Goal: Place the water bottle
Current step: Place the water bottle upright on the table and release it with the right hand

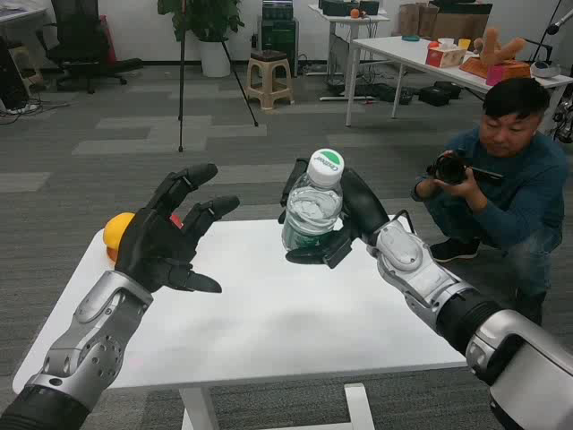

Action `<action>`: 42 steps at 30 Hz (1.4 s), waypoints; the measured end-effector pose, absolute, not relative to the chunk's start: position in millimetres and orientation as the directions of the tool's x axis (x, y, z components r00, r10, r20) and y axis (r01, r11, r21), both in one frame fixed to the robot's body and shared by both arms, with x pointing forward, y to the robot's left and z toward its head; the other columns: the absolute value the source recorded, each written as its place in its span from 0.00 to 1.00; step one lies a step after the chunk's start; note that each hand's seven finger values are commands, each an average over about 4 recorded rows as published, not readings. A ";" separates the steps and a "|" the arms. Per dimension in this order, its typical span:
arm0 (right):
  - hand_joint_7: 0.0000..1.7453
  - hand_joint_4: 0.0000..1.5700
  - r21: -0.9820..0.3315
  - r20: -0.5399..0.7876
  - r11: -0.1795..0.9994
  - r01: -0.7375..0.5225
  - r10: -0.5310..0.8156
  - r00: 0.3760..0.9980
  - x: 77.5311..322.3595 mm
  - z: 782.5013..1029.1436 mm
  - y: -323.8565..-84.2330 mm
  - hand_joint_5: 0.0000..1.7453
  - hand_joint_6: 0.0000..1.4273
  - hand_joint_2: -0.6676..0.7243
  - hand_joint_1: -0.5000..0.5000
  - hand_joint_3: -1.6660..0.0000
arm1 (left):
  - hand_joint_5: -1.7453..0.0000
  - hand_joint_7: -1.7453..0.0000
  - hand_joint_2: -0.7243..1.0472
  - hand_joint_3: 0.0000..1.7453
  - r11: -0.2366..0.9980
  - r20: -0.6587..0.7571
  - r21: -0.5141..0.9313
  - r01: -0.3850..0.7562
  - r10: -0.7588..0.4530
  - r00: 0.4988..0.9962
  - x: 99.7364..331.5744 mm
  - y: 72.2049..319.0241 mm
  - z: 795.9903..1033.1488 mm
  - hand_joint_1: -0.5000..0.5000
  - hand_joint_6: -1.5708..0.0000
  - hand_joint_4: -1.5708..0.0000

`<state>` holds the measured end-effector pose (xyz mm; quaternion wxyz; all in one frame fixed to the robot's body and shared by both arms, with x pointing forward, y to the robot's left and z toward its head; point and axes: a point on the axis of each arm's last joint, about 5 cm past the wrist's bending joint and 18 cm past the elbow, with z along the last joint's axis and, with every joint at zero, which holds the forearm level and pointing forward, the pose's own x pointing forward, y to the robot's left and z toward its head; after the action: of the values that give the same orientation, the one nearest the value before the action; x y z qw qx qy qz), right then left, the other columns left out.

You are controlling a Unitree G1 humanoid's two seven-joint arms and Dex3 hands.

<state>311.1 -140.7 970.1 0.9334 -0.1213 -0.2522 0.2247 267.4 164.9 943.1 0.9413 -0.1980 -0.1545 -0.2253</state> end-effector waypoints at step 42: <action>0.80 0.86 -0.333 0.388 0.883 -0.331 0.449 0.805 309.9 961.8 -150.5 0.61 0.57 0.27 0.96 0.38 | 0.41 0.40 0.10 0.05 0.826 0.380 -0.294 0.481 -0.361 0.852 262.5 166.0 940.7 0.22 1.00 1.00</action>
<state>309.9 -150.5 961.8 0.9416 -0.1255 -0.2338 0.2071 262.5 166.0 940.7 0.9427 -0.1928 -0.1558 -0.2233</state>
